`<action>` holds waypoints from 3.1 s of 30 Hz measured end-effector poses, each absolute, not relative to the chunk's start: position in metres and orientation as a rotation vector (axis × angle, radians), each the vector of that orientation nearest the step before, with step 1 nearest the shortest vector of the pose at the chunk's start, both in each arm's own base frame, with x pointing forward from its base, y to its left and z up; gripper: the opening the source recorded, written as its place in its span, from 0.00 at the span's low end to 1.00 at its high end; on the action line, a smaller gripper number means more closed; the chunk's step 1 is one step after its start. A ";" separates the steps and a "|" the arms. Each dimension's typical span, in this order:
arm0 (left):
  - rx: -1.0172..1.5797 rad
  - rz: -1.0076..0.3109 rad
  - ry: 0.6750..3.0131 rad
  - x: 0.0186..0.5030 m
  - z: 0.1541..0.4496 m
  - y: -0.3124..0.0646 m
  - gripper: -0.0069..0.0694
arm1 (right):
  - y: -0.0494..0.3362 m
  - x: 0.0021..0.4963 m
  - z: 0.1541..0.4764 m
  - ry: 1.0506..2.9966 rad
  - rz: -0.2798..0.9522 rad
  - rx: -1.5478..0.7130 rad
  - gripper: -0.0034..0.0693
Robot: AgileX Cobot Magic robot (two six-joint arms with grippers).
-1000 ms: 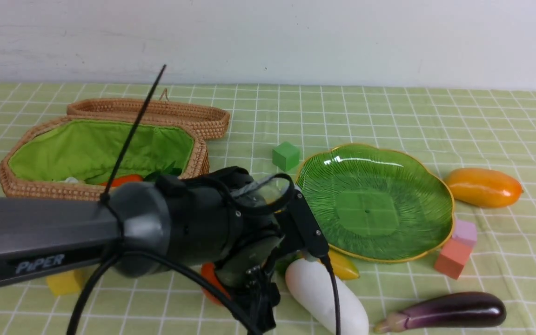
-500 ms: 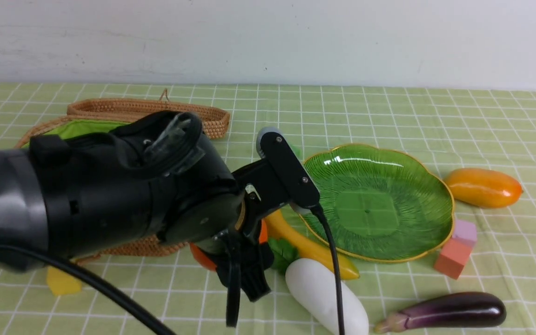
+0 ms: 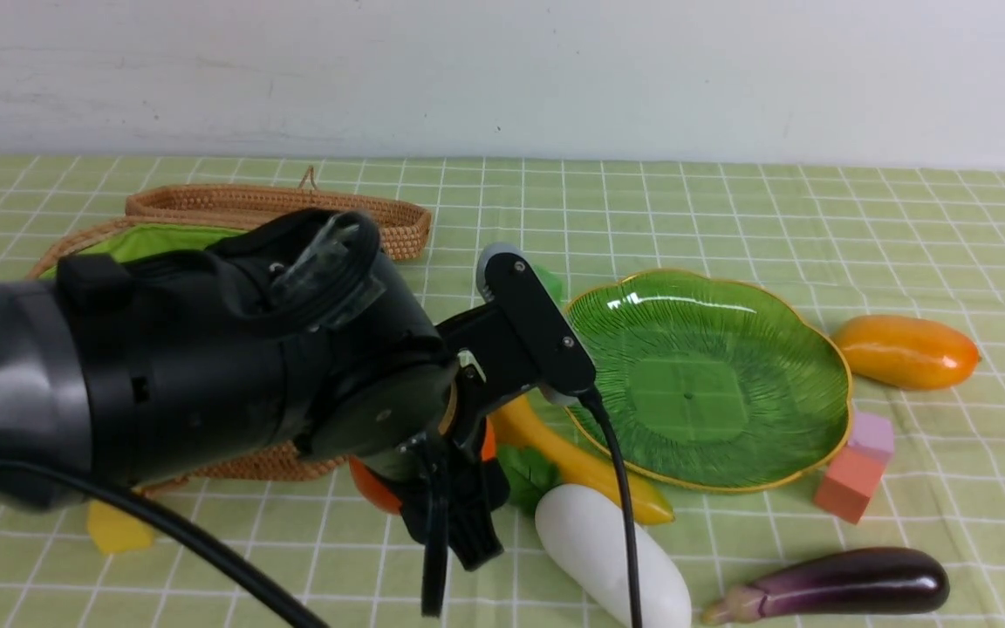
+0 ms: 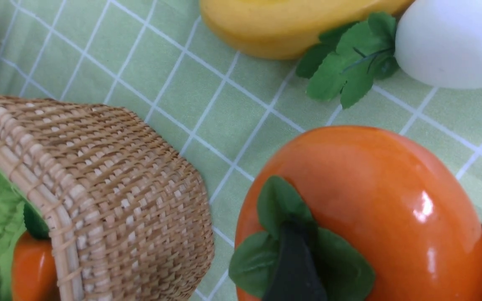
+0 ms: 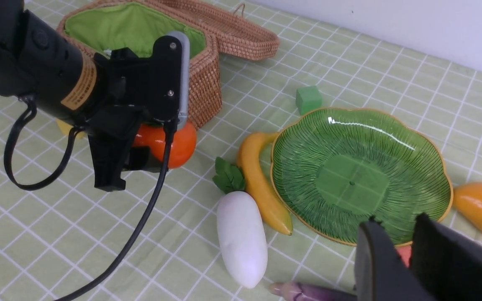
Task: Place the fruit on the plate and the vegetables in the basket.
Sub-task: Grab a tomato with your left arm and place it on the plate on the right, then take a daikon with your left arm and place it on the basket on the left.
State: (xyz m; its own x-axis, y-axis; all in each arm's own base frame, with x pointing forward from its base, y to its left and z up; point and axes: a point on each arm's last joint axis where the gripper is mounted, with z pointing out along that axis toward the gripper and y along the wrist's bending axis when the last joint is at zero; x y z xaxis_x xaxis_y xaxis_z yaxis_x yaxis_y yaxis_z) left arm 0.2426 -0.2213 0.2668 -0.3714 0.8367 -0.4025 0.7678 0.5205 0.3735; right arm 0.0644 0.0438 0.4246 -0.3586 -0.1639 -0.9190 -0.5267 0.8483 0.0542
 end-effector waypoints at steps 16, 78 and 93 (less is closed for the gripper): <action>1.232 0.026 1.957 0.258 0.303 -0.246 0.74 | 0.036 0.072 0.432 1.861 0.348 -0.365 0.24; 1.239 -0.010 2.096 0.300 0.307 -0.294 0.62 | 0.028 0.073 0.425 1.961 0.300 -0.269 0.30; 2.063 -0.186 1.783 0.216 0.272 -0.247 0.25 | 0.027 0.070 0.418 2.041 0.291 -0.282 0.31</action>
